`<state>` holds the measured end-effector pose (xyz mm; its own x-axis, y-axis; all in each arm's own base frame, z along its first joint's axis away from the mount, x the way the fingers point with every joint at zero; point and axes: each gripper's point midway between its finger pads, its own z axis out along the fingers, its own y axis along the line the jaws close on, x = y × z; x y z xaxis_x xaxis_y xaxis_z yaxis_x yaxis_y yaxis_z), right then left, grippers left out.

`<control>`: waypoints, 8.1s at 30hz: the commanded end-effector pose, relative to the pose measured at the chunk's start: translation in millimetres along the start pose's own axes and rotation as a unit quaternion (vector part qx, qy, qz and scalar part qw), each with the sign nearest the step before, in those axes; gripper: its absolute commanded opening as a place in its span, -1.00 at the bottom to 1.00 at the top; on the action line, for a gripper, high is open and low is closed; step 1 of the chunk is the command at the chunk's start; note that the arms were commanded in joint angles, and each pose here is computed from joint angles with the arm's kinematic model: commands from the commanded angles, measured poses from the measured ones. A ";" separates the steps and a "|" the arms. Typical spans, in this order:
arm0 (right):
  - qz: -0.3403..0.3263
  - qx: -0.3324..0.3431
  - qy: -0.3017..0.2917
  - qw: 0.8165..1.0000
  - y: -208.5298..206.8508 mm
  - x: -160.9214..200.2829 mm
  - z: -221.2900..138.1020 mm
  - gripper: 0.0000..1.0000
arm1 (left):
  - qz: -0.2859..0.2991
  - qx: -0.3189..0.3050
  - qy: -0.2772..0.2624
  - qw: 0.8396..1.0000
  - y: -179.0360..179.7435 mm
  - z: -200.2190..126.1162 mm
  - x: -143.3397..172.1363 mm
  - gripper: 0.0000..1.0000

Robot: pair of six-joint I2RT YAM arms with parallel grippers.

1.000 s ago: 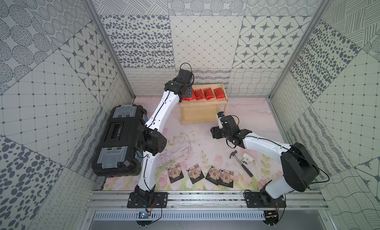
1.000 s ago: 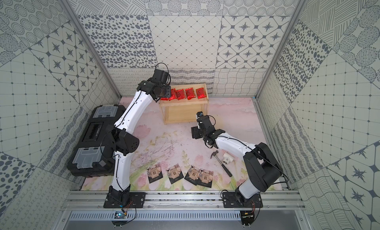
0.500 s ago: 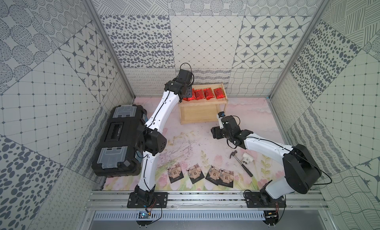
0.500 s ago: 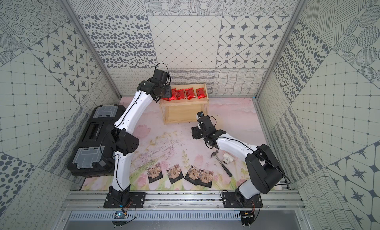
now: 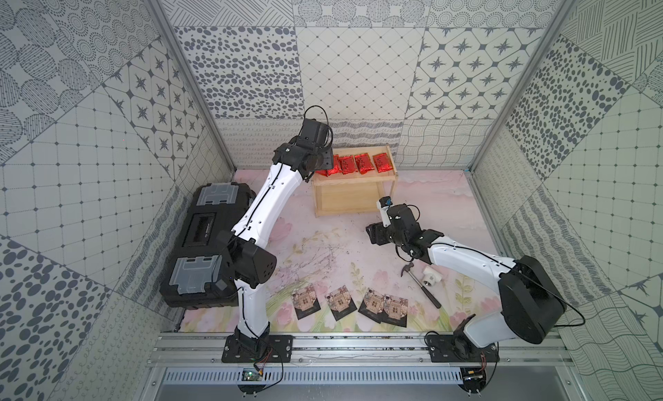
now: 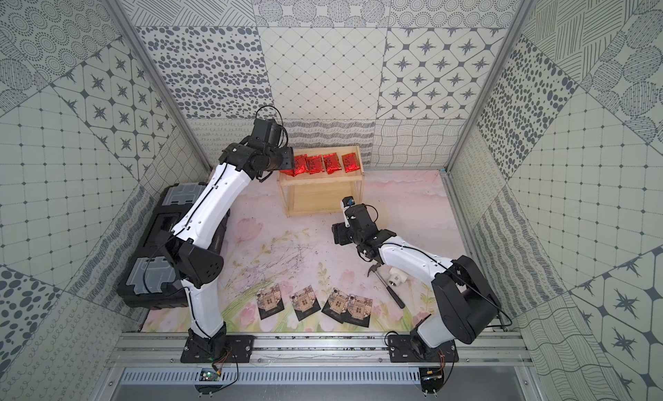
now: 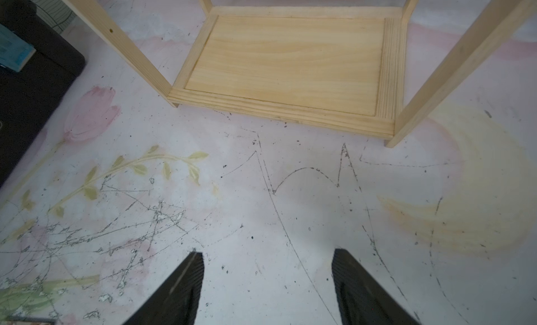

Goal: Place the tea bags on the shelf by color
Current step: Place the tea bag on the shelf, then move the tea bag to the center of the board, then pick up the tea bag from the center of the board.

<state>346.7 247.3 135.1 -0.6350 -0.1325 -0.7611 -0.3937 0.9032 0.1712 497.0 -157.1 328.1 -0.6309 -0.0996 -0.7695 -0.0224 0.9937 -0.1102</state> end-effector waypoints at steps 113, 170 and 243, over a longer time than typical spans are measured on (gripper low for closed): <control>-0.009 -0.008 -0.044 0.999 10.0 -14.0 -21.1 0.39 | -0.086 0.080 -0.015 0.993 -18.0 44.2 -21.3 -0.10; -0.234 -0.134 -0.068 0.960 148.0 33.8 -27.4 0.51 | -0.090 0.099 -0.076 0.988 -2.0 -51.6 -41.0 0.25; 0.147 -0.264 0.096 0.948 114.9 95.8 23.6 0.22 | -0.161 0.209 0.175 0.948 -12.2 53.0 322.1 -0.40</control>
<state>261.1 336.5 60.9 -0.8282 -0.0518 -0.5581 -0.4463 0.6632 0.6008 314.3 -200.8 35.9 -0.9070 -0.3023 -0.2933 -0.0740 0.7999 -0.5956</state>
